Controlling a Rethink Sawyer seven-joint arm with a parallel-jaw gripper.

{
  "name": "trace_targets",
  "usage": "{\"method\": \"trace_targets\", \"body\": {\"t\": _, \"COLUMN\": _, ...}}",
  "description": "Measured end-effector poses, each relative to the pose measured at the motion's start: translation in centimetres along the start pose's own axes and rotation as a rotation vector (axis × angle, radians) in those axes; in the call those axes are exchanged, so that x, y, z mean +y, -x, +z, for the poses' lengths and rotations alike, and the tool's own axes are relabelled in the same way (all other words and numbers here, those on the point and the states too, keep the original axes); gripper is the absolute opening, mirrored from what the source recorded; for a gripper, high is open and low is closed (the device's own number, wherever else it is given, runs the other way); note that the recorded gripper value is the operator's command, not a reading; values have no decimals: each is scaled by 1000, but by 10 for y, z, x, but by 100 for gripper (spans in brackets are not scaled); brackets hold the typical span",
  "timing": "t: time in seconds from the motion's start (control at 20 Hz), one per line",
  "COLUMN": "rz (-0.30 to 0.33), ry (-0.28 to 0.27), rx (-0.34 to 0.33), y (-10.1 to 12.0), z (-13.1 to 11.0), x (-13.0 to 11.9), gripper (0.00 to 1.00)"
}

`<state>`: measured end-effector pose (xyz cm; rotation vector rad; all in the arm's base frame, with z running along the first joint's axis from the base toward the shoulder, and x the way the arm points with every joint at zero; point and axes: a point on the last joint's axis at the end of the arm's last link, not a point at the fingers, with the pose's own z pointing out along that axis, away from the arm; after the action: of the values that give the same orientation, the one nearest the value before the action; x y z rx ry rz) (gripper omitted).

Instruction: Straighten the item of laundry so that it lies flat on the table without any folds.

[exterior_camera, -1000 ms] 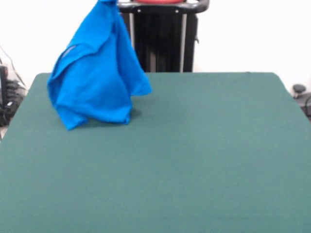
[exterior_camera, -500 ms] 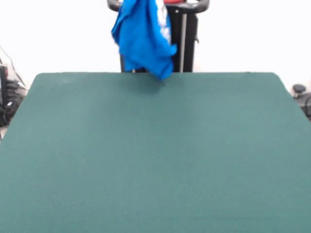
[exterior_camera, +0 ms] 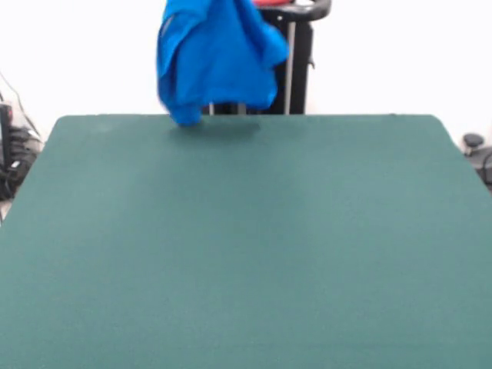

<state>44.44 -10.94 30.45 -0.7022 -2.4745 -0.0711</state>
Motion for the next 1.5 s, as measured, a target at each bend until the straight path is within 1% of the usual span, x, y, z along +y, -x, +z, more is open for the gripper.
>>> {"method": "trace_targets", "body": {"t": 0.05, "rz": -8, "ry": 16, "rx": -105, "y": 22, "z": 6, "x": 2, "gripper": 0}}
{"method": "trace_targets", "body": {"t": 0.15, "rz": -17, "ry": 23, "rx": -182, "y": 37, "z": 11, "x": 3, "gripper": 0}}
{"method": "trace_targets", "body": {"t": 0.2, "rz": -39, "ry": 30, "rx": -331, "y": 62, "z": 18, "x": 5, "gripper": 0}}
{"method": "trace_targets", "body": {"t": 0.25, "rz": -45, "ry": 30, "rx": -363, "y": 68, "z": 19, "x": 6, "gripper": 0}}
{"method": "trace_targets", "body": {"t": 0.3, "rz": -59, "ry": 31, "rx": -427, "y": 78, "z": 22, "x": 7, "gripper": 0}}
{"method": "trace_targets", "body": {"t": 0.35, "rz": -81, "ry": 31, "rx": -514, "y": 91, "z": 25, "x": 10, "gripper": 0}}
{"method": "trace_targets", "body": {"t": 0.4, "rz": -96, "ry": 31, "rx": -564, "y": 98, "z": 26, "x": 12, "gripper": 0}}
{"method": "trace_targets", "body": {"t": 0.45, "rz": -117, "ry": 31, "rx": -617, "y": 106, "z": 29, "x": 16, "gripper": 0}}
{"method": "trace_targets", "body": {"t": 0.5, "rz": -137, "ry": 30, "rx": -656, "y": 111, "z": 31, "x": 20, "gripper": 0}}
{"method": "trace_targets", "body": {"t": 0.55, "rz": -180, "ry": 28, "rx": -705, "y": 119, "z": 36, "x": 32, "gripper": 0}}
{"method": "trace_targets", "body": {"t": 0.7, "rz": -218, "ry": 19, "rx": -715, "y": 120, "z": 42, "x": 44, "gripper": 0}}
{"method": "trace_targets", "body": {"t": 0.75, "rz": -239, "ry": 11, "rx": -715, "y": 119, "z": 45, "x": 51, "gripper": 0}}
{"method": "trace_targets", "body": {"t": 0.85, "rz": -311, "ry": -26, "rx": -716, "y": 118, "z": 57, "x": 74, "gripper": 0}}
{"method": "trace_targets", "body": {"t": 0.95, "rz": -345, "ry": -44, "rx": -727, "y": 119, "z": 60, "x": 84, "gripper": 0}}
{"method": "trace_targets", "body": {"t": 1.05, "rz": -415, "ry": -73, "rx": -765, "y": 123, "z": 66, "x": 106, "gripper": 0}}
{"method": "trace_targets", "body": {"t": 1.1, "rz": -426, "ry": -77, "rx": -772, "y": 124, "z": 67, "x": 110, "gripper": 0}}
{"method": "trace_targets", "body": {"t": 1.25, "rz": -499, "ry": -103, "rx": -838, "y": 131, "z": 70, "x": 138, "gripper": 0}}
{"method": "trace_targets", "body": {"t": 1.5, "rz": -565, "ry": -151, "rx": -927, "y": 136, "z": 62, "x": 168, "gripper": 0}}
